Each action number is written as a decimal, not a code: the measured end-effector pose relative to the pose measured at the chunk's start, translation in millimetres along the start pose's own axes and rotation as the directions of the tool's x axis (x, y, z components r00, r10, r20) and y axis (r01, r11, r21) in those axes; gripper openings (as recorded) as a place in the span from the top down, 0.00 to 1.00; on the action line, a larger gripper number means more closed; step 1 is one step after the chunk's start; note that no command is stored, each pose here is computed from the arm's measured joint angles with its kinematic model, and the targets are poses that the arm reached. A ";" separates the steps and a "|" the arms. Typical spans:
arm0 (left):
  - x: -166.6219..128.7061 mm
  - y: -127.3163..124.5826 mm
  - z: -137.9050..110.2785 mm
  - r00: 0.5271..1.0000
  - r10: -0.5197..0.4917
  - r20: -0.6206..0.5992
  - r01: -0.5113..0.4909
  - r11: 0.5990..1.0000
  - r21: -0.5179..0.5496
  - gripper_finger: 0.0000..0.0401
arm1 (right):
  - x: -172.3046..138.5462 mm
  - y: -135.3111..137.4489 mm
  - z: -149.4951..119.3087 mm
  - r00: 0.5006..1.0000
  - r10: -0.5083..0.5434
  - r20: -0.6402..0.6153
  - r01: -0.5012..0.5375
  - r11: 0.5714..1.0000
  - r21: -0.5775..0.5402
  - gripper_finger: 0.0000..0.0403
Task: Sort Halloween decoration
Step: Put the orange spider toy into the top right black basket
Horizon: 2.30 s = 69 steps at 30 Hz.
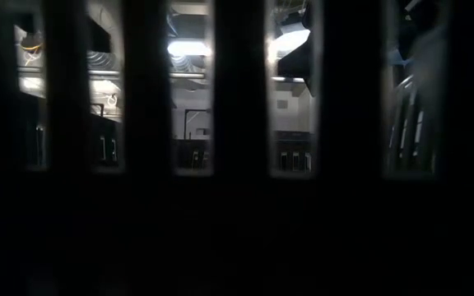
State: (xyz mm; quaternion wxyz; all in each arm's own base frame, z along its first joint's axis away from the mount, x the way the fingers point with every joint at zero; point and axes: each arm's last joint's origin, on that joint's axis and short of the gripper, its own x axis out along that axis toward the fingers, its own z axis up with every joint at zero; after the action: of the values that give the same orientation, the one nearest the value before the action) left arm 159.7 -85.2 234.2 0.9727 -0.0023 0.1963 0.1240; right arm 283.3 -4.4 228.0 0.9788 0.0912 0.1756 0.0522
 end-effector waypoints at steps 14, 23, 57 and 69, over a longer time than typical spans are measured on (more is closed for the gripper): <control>26.2 27.5 -18.6 0.972 -0.062 0.226 0.083 0.993 -0.082 0.69 | -0.3 -3.8 -2.8 0.994 -0.103 -0.020 0.103 0.995 0.004 1.00; 29.6 35.1 -12.2 0.963 -0.033 0.269 0.068 0.990 -0.124 0.69 | -9.4 -40.7 -7.6 0.978 -0.179 -0.105 0.188 0.979 0.074 1.00; 29.8 37.7 -11.7 0.961 0.041 0.274 -0.008 0.993 -0.121 0.69 | -64.2 -140.2 -67.7 0.607 -0.478 -0.635 0.703 0.696 0.148 0.60; 29.8 37.7 -11.9 0.961 0.041 0.272 -0.007 0.992 -0.123 0.69 | -47.3 -151.1 -95.9 0.544 -0.407 -0.734 0.716 0.681 0.154 0.70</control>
State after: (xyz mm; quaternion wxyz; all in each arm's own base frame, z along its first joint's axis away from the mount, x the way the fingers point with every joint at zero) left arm 172.7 -42.1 213.5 0.9870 -0.0416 0.0518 0.1465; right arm 216.0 -143.2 125.7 0.7679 0.2211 0.5283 -0.2871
